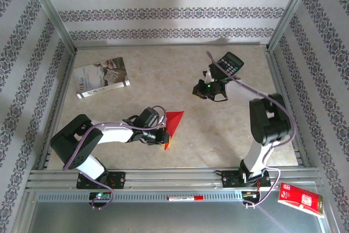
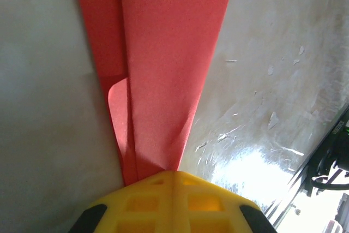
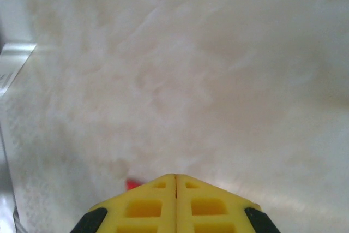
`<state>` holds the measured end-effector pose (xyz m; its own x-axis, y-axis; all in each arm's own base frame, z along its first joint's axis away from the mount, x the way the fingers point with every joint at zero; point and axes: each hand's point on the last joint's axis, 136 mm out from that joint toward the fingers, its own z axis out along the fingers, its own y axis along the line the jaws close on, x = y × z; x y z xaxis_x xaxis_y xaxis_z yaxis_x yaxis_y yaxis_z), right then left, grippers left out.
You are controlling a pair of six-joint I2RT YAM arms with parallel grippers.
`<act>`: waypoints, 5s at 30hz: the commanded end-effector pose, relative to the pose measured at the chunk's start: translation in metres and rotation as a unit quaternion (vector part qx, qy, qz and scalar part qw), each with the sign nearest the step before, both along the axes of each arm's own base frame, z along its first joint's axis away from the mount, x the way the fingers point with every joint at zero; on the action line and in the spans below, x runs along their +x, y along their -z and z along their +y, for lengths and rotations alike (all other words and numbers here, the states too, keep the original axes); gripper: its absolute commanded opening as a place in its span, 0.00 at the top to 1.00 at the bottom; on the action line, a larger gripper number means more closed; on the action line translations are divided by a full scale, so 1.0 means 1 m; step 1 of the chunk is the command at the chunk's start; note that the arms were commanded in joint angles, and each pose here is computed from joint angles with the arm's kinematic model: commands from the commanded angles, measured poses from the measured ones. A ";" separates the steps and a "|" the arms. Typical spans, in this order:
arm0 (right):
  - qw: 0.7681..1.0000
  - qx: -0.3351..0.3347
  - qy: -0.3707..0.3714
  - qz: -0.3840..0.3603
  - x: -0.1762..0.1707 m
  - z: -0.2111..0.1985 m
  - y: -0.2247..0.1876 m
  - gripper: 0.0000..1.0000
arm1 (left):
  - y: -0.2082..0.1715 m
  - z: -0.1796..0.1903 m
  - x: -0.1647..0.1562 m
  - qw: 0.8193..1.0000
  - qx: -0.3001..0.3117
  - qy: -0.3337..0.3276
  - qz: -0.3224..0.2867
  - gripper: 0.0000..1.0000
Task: Fold a paper plane with a square sheet of paper (pick it up from the middle)
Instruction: Fold the wing for the fifth time at the center of the table, then turn over the paper plane at the center of the table, then move a paper plane to the center of the table.
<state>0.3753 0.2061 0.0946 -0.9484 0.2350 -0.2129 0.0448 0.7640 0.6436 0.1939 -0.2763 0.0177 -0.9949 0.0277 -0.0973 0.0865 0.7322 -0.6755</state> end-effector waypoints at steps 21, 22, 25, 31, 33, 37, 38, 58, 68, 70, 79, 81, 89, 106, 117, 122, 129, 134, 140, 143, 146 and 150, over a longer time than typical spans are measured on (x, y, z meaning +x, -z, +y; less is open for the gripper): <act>0.975 -0.210 -0.002 -0.075 -0.134 0.061 0.022 0.19 | -0.074 0.107 0.080 0.972 0.002 -0.226 -0.072 0.55; 0.970 -0.232 -0.002 -0.076 -0.132 0.064 0.025 0.16 | -0.075 0.110 0.080 0.972 0.004 -0.225 -0.075 0.55; 0.954 -0.289 -0.005 -0.076 -0.127 0.068 0.031 0.10 | -0.072 0.113 0.080 0.972 0.005 -0.224 -0.075 0.55; 0.942 -0.329 -0.016 -0.071 -0.122 0.080 0.047 0.08 | -0.064 0.113 0.075 0.973 -0.001 -0.222 -0.066 0.54; 0.935 -0.347 -0.017 -0.064 -0.121 0.079 0.051 0.08 | -0.063 0.113 0.074 0.973 -0.003 -0.221 -0.063 0.54; 0.930 -0.364 -0.025 -0.050 -0.123 0.081 0.065 0.09 | -0.061 0.114 0.073 0.973 -0.004 -0.221 -0.061 0.54; 0.927 -0.372 -0.024 -0.049 -0.124 0.080 0.067 0.09 | -0.060 0.114 0.073 0.974 -0.005 -0.219 -0.061 0.54; 0.916 -0.396 -0.023 -0.057 -0.122 0.074 0.062 0.47 | -0.053 0.112 0.071 0.976 -0.006 -0.213 -0.049 0.53; 0.912 -0.405 -0.027 -0.057 -0.116 0.071 0.061 0.81 | -0.048 0.111 0.068 0.977 -0.005 -0.208 -0.042 0.53; 0.912 -0.405 -0.027 -0.059 -0.113 0.069 0.058 0.91 | -0.048 0.110 0.068 0.978 -0.007 -0.207 -0.040 0.52; 0.967 -0.231 -0.047 -0.100 -0.103 0.089 0.019 1.00 | -0.064 0.104 0.064 0.973 -0.058 -0.220 -0.044 0.43; 0.981 -0.151 -0.046 -0.109 -0.104 0.101 0.007 1.00 | -0.068 0.104 0.064 0.969 -0.072 -0.231 -0.049 0.41; 0.997 0.012 -0.001 -0.072 -0.103 0.096 0.026 1.00 | -0.078 0.097 0.066 0.966 -0.097 -0.231 -0.058 0.39; 0.997 0.002 0.063 -0.033 -0.113 0.031 0.076 1.00 | -0.071 0.046 0.059 0.981 -0.098 -0.160 -0.048 0.36; 0.997 -0.007 0.069 -0.030 -0.116 0.025 0.083 1.00 | -0.031 0.005 0.074 0.993 -0.051 -0.105 0.000 0.59; 0.997 -0.009 0.069 -0.032 -0.116 0.023 0.083 1.00 | -0.022 -0.002 0.074 0.995 -0.040 -0.092 0.004 0.62; 0.997 -0.008 0.072 -0.033 -0.115 0.023 0.083 1.00 | -0.012 -0.014 0.077 0.995 -0.053 -0.086 0.018 0.74; 0.997 -0.004 0.070 -0.037 -0.114 0.025 0.079 1.00 | -0.014 -0.011 0.082 0.995 -0.047 -0.093 0.000 0.84; 0.996 0.021 0.078 -0.049 -0.103 0.034 0.064 1.00 | -0.030 -0.004 0.094 0.991 -0.061 -0.117 -0.029 0.99; 0.995 0.027 0.082 -0.057 -0.097 0.038 0.056 1.00 | -0.041 0.004 0.103 0.989 -0.067 -0.127 -0.045 1.00; 0.994 0.027 0.085 -0.063 -0.092 0.043 0.052 1.00 | -0.046 0.007 0.105 0.989 -0.063 -0.125 -0.048 1.00; 0.994 0.024 0.085 -0.067 -0.084 0.051 0.051 1.00 | -0.039 0.014 0.106 0.989 -0.057 -0.133 -0.040 1.00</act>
